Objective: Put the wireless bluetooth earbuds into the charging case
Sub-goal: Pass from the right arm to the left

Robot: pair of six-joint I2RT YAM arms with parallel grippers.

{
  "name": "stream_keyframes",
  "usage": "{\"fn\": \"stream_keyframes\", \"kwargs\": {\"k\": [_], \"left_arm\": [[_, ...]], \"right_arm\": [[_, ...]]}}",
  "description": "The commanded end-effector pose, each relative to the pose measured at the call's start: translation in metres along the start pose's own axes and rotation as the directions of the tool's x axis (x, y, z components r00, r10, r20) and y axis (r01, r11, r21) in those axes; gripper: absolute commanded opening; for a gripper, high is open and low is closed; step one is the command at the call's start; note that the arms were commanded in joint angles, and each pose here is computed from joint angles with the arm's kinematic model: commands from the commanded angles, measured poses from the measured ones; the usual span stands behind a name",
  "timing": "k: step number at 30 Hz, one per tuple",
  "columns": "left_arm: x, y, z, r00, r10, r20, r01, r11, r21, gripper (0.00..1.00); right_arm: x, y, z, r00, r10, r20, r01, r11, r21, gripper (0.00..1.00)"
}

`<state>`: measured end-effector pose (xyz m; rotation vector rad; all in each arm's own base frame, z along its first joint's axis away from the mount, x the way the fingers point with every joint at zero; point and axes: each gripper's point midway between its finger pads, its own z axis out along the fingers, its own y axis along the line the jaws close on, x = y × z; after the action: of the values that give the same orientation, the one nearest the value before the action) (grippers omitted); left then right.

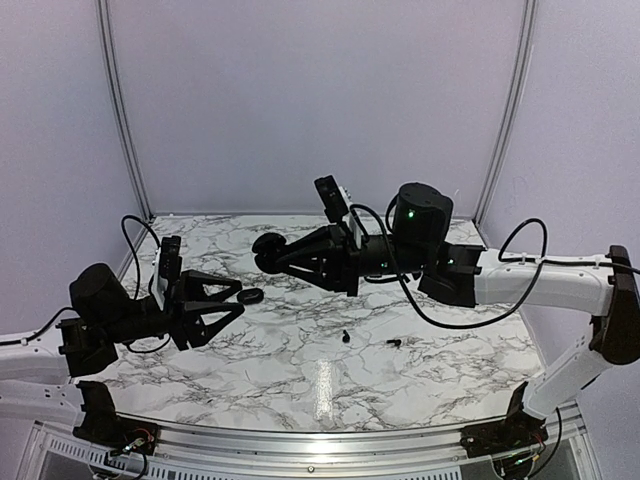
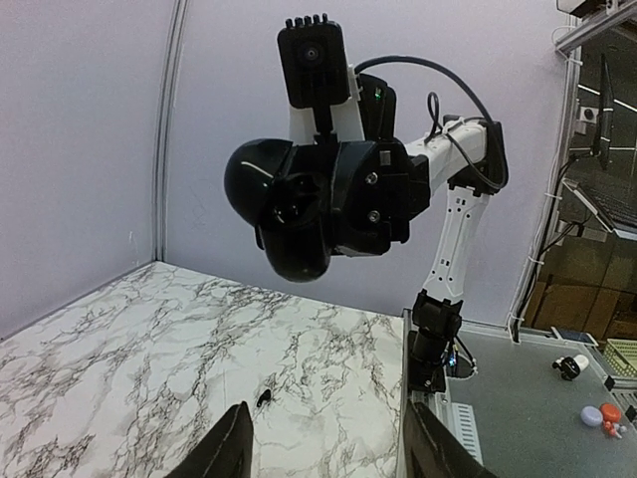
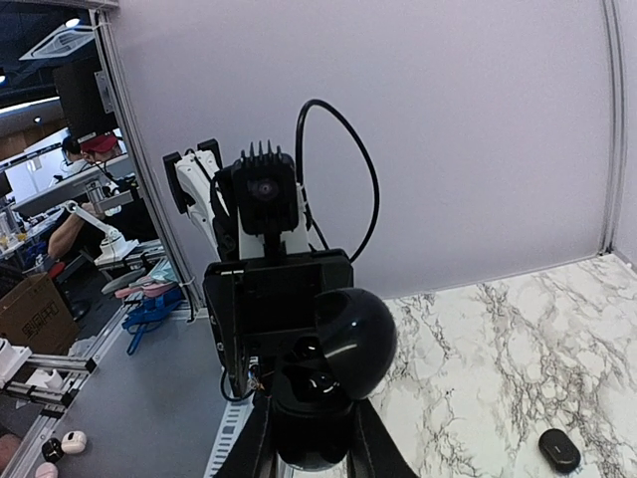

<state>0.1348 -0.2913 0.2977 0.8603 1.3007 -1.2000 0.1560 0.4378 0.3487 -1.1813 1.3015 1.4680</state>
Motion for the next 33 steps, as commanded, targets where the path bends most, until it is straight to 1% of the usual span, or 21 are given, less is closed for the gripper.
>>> {"fn": "stream_keyframes", "kwargs": {"k": [1,7,17,22,26,29,33], "left_arm": [[-0.032,-0.007,0.006,0.990,0.084,0.110,-0.085,0.996,0.005,0.53],[-0.042,-0.002,0.010,0.984,0.091,0.155,-0.088,0.996,-0.025,0.53],[-0.046,-0.013,0.018,0.982,0.068,0.176,-0.077,0.996,0.045,0.48],[-0.048,-0.014,0.018,0.979,0.050,0.197,-0.061,0.997,0.050,0.42],[-0.046,-0.012,0.019,0.977,0.011,0.214,-0.025,0.998,0.060,0.34],[-0.046,-0.011,0.019,0.970,-0.025,0.242,0.010,0.998,0.066,0.31],[-0.050,-0.008,0.014,0.954,-0.053,0.294,0.037,0.998,0.058,0.29]], "right_arm": [[-0.027,0.007,0.009,0.995,-0.025,0.095,0.027,1.000,-0.014,0.00],[-0.023,0.015,0.021,0.995,-0.024,0.093,0.027,0.999,-0.036,0.00],[-0.014,0.017,0.027,0.996,-0.023,0.081,0.026,0.999,-0.036,0.00],[-0.012,0.016,0.028,0.996,-0.025,0.087,0.027,0.999,-0.030,0.00],[-0.011,0.017,0.028,0.995,-0.025,0.098,0.028,0.999,-0.028,0.00],[-0.011,0.017,0.029,0.995,-0.024,0.101,0.027,0.999,-0.026,0.00],[-0.011,0.016,0.029,0.994,-0.026,0.106,0.028,0.999,-0.017,0.00]]}}
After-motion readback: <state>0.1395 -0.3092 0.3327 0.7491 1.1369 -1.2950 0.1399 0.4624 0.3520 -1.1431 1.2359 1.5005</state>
